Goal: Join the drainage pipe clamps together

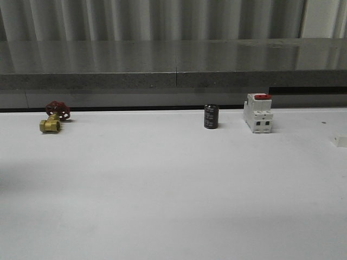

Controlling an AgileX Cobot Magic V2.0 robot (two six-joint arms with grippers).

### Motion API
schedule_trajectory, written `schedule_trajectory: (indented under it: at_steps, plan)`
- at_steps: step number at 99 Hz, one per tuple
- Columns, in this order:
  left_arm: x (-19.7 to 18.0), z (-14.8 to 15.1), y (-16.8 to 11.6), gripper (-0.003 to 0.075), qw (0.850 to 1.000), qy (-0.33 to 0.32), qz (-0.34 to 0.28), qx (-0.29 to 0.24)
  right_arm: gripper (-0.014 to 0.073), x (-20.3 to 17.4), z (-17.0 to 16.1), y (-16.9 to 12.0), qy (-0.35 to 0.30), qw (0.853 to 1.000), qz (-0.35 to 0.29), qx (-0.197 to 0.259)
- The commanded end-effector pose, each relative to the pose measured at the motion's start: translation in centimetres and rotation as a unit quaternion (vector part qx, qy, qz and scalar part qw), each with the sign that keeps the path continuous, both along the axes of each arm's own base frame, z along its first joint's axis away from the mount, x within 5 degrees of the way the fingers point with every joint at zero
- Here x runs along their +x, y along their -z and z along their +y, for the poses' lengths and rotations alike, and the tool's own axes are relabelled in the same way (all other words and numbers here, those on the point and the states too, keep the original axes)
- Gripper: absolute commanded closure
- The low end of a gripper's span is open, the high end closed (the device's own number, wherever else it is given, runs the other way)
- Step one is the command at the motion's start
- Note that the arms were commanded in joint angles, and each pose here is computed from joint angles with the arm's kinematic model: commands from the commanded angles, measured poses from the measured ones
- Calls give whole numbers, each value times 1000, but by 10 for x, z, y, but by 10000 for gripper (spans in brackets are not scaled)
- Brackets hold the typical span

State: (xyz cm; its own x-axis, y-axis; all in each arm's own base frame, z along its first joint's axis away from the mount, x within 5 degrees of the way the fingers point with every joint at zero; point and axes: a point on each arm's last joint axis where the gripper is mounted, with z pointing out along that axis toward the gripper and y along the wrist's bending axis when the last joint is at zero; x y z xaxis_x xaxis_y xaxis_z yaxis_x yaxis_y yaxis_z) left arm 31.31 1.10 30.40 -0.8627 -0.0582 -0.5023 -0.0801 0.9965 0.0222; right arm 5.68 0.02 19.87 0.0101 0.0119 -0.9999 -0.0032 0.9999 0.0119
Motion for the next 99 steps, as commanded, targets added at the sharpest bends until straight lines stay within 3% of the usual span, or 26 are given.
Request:
schedule_trajectory:
  at_steps: [1, 36, 70, 99]
  plan:
    - [10, 16, -17, 146, 999, -7, -33, 5, 662, -3, 0, -15, 4, 998, -59, -1]
    - [47, 76, 38, 146, 999, -49, 15, 7, 662, -3, 0, -15, 4, 998, -59, -1]
    - [72, 88, 92, 146, 999, -35, 35, 7, 662, -3, 0, -15, 4, 998, -59, -1]
    - [78, 90, 119, 146, 997, -33, 64, 3, 662, -3, 0, -15, 4, 998, -59, -1]
